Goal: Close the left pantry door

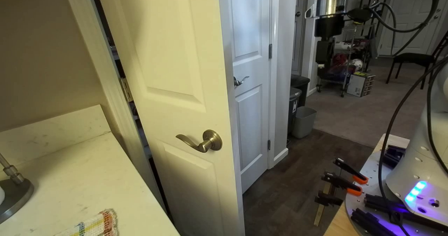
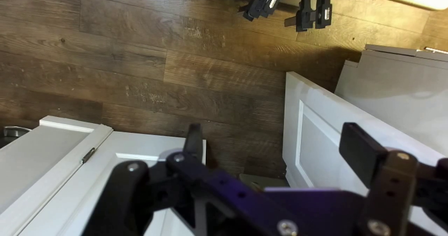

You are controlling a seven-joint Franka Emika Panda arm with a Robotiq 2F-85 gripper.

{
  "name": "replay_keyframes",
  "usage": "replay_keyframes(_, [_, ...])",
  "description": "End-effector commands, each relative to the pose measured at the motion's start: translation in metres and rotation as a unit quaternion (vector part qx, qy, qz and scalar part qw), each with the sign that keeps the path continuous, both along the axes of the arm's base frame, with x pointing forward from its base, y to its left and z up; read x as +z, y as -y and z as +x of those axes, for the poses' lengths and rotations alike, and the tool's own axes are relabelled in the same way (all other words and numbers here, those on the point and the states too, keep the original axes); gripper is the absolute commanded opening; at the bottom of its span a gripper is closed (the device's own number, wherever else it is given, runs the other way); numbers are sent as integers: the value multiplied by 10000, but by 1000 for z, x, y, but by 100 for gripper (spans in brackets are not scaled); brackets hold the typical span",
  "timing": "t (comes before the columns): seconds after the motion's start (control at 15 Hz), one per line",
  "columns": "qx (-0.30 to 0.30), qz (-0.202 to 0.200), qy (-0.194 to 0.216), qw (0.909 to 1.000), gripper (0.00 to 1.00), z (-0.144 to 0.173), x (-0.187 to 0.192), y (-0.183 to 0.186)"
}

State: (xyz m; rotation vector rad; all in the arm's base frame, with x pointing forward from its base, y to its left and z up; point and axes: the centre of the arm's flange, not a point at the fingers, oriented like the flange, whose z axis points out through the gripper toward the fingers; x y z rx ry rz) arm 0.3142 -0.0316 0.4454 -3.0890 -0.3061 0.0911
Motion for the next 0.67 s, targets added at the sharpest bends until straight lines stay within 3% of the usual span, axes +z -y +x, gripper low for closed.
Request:
replay_keyframes(0.0, [145,-59,-3,9999,100,2,6,-11])
replay_keyframes(0.27, [433,-106,25,9990,100,6,13,-23])
replay_keyframes(0.33, [523,-96,28,9986,100,7,-35,-59])
replay_keyframes(0.6, [1114,88,38,9937,100,7,-68,-119])
